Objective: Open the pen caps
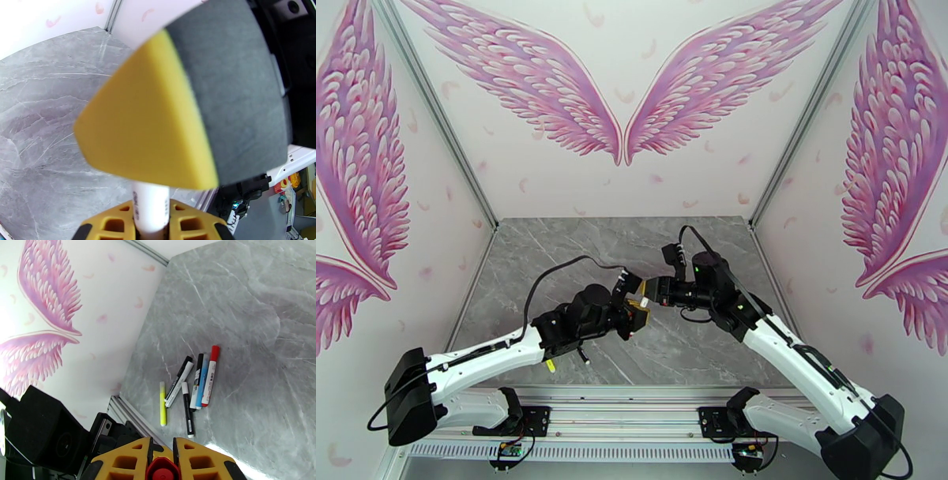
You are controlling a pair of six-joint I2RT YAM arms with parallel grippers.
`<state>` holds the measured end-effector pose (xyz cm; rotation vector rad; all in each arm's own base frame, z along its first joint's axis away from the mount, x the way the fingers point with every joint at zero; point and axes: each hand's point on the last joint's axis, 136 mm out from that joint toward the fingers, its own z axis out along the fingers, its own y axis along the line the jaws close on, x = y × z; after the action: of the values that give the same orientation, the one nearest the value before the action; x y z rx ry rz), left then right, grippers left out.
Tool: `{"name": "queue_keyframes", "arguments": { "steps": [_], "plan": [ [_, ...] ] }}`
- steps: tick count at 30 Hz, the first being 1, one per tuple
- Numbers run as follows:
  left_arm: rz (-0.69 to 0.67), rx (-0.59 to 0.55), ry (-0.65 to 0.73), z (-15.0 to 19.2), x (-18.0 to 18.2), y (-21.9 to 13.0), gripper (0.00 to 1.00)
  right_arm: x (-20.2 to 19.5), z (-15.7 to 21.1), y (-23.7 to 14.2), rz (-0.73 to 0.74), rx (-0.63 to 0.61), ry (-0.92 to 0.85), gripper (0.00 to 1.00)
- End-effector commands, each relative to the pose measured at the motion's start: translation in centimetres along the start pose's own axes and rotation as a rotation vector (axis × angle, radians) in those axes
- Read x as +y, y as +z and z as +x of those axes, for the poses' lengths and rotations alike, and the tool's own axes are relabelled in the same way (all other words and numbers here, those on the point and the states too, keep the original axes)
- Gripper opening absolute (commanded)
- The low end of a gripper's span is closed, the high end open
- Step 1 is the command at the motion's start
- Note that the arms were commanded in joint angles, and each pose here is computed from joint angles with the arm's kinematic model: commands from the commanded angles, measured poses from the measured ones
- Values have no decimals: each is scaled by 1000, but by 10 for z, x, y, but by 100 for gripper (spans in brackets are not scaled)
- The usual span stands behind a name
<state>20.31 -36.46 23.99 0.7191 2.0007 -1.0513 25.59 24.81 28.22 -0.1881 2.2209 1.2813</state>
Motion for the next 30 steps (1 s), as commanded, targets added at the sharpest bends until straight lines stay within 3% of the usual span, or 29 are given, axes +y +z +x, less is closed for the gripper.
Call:
{"name": "queue_keyframes", "arguments": {
  "steps": [1,4,13,16,24,30],
  "plan": [
    [140,129,-2,34,-21,-14,0,32,-49,-25,-106,-189,-132,13],
    [120,115,-1,34,-16,-19,0,32,-55,-29,-117,-204,-112,14],
    [-11,80,1,31,3,-12,0,-12,-62,-26,93,-256,23,13],
    [-30,55,-20,28,9,-16,0,-21,-56,-20,122,-214,-11,15],
    [-141,25,-115,28,43,-28,0,-90,-18,-10,399,-30,-67,16],
    [-194,25,-120,29,57,-31,0,-127,1,-4,518,59,-72,17]
  ]
}}
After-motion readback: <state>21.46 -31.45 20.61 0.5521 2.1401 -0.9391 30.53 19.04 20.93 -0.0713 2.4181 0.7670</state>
